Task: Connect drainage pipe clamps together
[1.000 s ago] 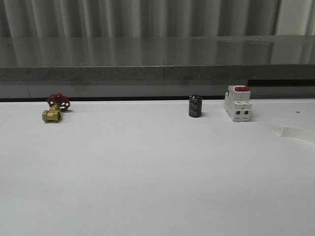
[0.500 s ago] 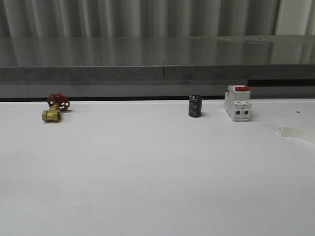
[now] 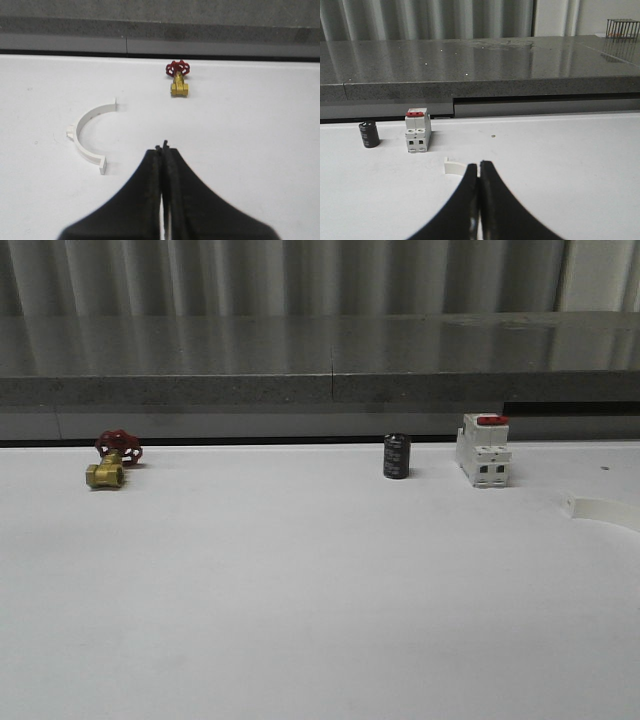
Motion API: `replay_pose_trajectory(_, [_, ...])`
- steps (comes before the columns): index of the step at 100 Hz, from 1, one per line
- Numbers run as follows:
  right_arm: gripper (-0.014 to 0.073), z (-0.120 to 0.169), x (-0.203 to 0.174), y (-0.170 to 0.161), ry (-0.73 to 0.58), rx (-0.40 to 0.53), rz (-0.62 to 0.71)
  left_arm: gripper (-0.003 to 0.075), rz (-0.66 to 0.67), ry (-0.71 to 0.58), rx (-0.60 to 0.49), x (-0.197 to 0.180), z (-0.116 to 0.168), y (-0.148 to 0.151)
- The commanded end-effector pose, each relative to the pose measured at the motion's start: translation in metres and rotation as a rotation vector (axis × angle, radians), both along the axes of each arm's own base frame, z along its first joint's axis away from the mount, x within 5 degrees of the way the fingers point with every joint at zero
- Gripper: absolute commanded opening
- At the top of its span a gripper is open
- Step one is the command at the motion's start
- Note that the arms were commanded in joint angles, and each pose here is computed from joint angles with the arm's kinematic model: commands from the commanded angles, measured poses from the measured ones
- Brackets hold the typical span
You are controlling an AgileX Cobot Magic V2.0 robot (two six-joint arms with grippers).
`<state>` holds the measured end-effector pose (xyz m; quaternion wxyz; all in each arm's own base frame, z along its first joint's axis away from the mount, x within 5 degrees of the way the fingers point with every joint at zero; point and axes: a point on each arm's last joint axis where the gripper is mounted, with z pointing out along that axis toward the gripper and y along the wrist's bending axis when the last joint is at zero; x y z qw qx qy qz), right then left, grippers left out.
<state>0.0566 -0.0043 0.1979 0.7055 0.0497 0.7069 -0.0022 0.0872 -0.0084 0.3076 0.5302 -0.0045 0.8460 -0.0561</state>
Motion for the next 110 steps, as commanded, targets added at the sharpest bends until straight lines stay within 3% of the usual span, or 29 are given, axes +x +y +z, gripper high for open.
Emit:
replay_pose_trajectory(1, [-0.0068, 0.014, -0.003, 0.0, -0.121, -0.024, -0.001, -0.002, 0.006, -0.023, -0.022, 0.012, 0.016, -0.001])
replay_pose_trajectory(41, [-0.0068, 0.014, -0.003, 0.0, -0.121, -0.024, -0.001, 0.0008, 0.006, 0.1, -0.016, 0.033, 0.003, -0.002])
replay_pose_trajectory(48, [-0.0068, 0.014, -0.003, 0.0, -0.121, -0.024, -0.001, 0.01, 0.006, 0.101, -0.016, 0.033, 0.003, -0.002])
replay_pose_trajectory(67, [-0.0068, 0.014, -0.003, 0.0, -0.121, -0.024, -0.001, 0.058, 0.006, 0.102, -0.016, 0.033, 0.003, -0.002])
replay_pose_trajectory(74, [-0.0068, 0.014, -0.003, 0.0, -0.121, -0.024, -0.001, 0.0659, 0.006, 0.1, -0.016, 0.033, 0.003, -0.002])
replay_pose_trajectory(96, [-0.0068, 0.014, -0.003, 0.0, -0.121, -0.024, -0.001, 0.0627, 0.017, 0.055, -0.031, 0.044, 0.006, -0.002])
replay_pose_trajectory(110, [-0.0068, 0.014, -0.003, 0.0, -0.121, -0.024, -0.001, 0.0627, 0.085, 0.156, -0.066, 0.072, 0.003, 0.005])
